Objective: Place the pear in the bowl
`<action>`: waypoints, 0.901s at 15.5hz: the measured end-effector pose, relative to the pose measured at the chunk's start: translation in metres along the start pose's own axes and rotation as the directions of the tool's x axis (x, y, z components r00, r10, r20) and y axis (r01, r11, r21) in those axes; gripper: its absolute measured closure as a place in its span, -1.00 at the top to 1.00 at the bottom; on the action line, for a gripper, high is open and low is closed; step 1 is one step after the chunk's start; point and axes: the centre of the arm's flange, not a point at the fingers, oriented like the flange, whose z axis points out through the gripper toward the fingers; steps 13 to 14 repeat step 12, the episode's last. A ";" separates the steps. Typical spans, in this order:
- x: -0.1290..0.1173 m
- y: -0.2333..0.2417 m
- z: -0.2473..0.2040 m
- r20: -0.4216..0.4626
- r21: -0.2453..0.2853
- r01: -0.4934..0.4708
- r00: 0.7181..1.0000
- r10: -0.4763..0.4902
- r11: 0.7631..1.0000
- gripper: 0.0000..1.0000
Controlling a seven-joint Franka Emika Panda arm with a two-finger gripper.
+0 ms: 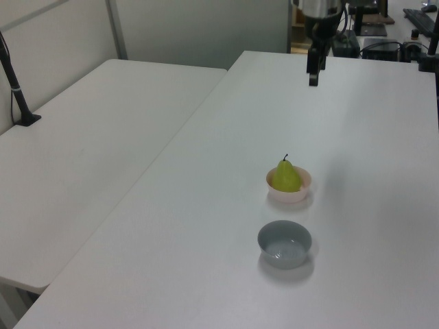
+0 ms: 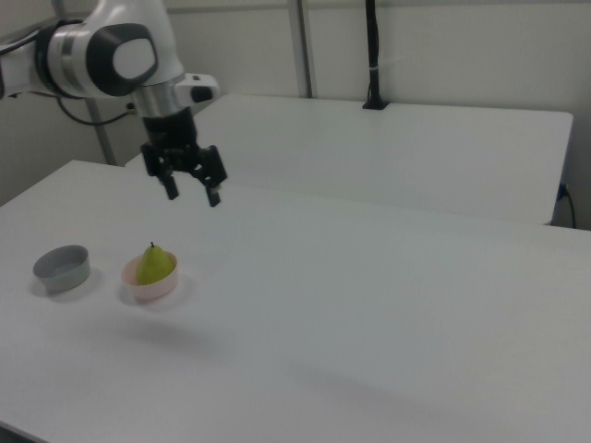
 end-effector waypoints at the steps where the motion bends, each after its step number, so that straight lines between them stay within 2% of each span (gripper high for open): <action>1: 0.000 0.031 -0.004 -0.006 0.000 -0.052 0.999 0.052 0.999 1.00; 5: -0.004 0.082 -0.008 -0.011 -0.001 -0.126 0.992 0.126 0.992 1.00; 14: -0.005 0.090 -0.011 -0.014 -0.002 -0.132 0.991 0.132 0.991 1.00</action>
